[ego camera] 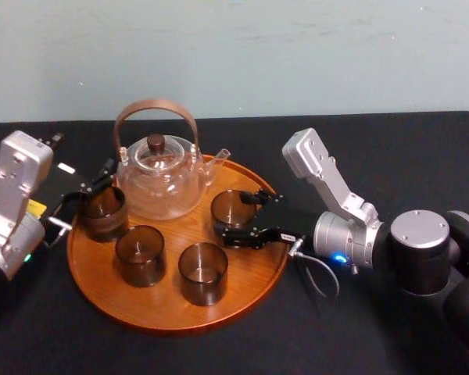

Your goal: Pick up the glass from the table and place it on the tray.

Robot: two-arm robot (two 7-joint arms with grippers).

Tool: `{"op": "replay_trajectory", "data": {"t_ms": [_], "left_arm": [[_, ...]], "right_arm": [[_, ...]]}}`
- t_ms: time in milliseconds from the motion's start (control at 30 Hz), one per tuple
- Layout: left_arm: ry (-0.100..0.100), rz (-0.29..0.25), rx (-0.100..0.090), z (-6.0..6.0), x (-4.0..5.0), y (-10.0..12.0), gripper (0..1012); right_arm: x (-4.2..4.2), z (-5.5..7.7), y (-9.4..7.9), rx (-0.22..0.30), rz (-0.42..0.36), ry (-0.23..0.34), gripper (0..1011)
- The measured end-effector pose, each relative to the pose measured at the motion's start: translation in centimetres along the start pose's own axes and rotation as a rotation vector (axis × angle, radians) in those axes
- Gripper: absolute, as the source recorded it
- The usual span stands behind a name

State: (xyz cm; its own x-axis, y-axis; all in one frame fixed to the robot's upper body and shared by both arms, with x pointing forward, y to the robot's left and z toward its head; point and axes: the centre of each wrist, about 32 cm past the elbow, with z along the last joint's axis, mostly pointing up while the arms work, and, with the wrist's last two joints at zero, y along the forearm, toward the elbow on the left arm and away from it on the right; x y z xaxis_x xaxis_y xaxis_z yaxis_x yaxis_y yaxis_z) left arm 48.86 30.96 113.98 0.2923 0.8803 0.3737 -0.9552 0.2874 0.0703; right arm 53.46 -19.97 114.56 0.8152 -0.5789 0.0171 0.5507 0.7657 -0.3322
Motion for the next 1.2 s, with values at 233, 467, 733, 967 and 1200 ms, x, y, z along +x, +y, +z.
{"op": "replay_trajectory", "data": {"t_ms": [233,467,733,967,1200], "left_arm": [[0.000,0.000,0.000,0.0,0.00,0.0,1001],[0.000,0.000,0.000,0.0,0.00,0.0,1001],[0.000,0.000,0.000,0.0,0.00,0.0,1001],[0.000,0.000,0.000,0.0,0.00,0.0,1001],[0.000,0.000,0.000,0.0,0.00,0.0,1001]], "right_arm": [[0.00,0.0,0.0,0.001,0.001,0.000,904],[-0.01,0.0,0.0,0.002,0.004,-0.001,985],[-0.01,0.0,0.0,0.003,0.005,-0.001,1002],[-0.03,0.1,-0.3,0.036,0.006,-0.009,1002],[-0.43,1.1,-1.2,0.086,0.007,-0.051,1002]]}}
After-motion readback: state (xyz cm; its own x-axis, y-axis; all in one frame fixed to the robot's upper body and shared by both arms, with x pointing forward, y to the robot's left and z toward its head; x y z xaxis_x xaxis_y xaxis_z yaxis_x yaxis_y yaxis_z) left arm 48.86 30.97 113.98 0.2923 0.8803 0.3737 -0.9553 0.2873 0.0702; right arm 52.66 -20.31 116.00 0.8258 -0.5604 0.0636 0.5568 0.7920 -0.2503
